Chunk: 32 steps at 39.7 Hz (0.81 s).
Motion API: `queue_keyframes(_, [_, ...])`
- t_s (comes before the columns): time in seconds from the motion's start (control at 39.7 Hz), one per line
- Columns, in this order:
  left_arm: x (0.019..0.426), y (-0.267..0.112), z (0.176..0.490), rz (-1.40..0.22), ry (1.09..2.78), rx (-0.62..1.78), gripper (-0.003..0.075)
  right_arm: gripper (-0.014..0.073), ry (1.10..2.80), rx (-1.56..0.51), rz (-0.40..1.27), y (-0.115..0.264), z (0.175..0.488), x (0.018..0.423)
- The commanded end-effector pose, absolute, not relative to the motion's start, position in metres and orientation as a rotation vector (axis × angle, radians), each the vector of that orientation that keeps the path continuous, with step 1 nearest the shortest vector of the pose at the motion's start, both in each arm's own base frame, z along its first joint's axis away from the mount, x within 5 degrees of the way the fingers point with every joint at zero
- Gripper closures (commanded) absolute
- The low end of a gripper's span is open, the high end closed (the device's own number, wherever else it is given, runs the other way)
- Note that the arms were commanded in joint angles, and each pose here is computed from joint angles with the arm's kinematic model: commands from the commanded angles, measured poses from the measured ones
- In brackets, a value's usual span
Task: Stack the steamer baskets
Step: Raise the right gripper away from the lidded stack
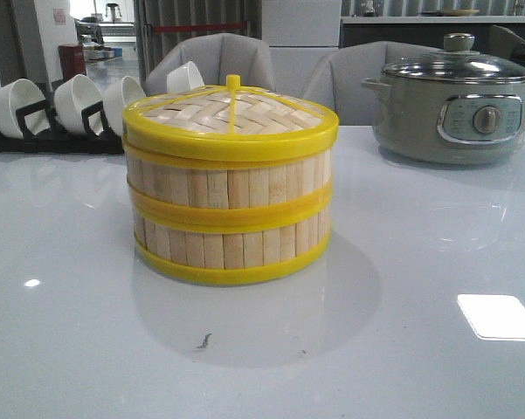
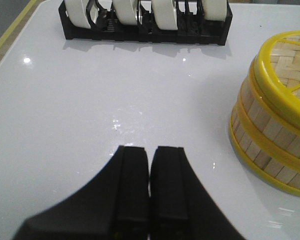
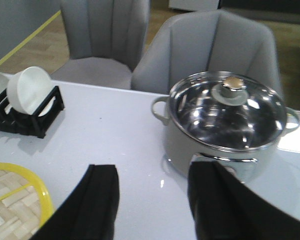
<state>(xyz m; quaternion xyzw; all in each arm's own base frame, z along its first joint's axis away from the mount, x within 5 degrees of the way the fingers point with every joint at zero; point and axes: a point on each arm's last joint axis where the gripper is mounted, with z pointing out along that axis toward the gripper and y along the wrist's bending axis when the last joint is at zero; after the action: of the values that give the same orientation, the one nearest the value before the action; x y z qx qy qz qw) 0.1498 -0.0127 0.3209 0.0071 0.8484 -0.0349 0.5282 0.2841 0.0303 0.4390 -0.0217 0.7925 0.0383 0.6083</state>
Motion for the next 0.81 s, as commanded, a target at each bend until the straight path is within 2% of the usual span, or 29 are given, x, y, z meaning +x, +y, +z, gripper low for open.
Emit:
queue_keyframes(0.0, [0.152, -0.014, 0.338, -0.101, 1.915, 0.024, 0.0635, 0.0163, 1.619, -0.026, 0.052, 0.014, 0.454, 0.243])
queue_keyframes(0.23, [0.152, -0.014, 0.338, -0.101, 1.915, 0.024, 0.0635, 0.0163, 1.527, 0.057, -0.032, -0.009, 0.412, 0.163])
queue_keyframes(0.4, [0.152, -0.014, 0.338, -0.101, 1.915, 0.024, 0.0635, 0.0163, 1.492, 0.100, -0.079, -0.013, 0.380, 0.112])
queue_keyframes(0.58, [0.152, -0.014, 0.338, -0.101, 1.915, 0.024, 0.0635, 0.0163, 1.475, 0.102, -0.082, -0.010, 0.351, 0.082])
queue_keyframes(0.78, [0.152, -0.014, 0.338, -0.101, 1.915, 0.024, 0.0635, 0.0163, 1.520, 0.109, -0.084, -0.009, 0.321, 0.066])
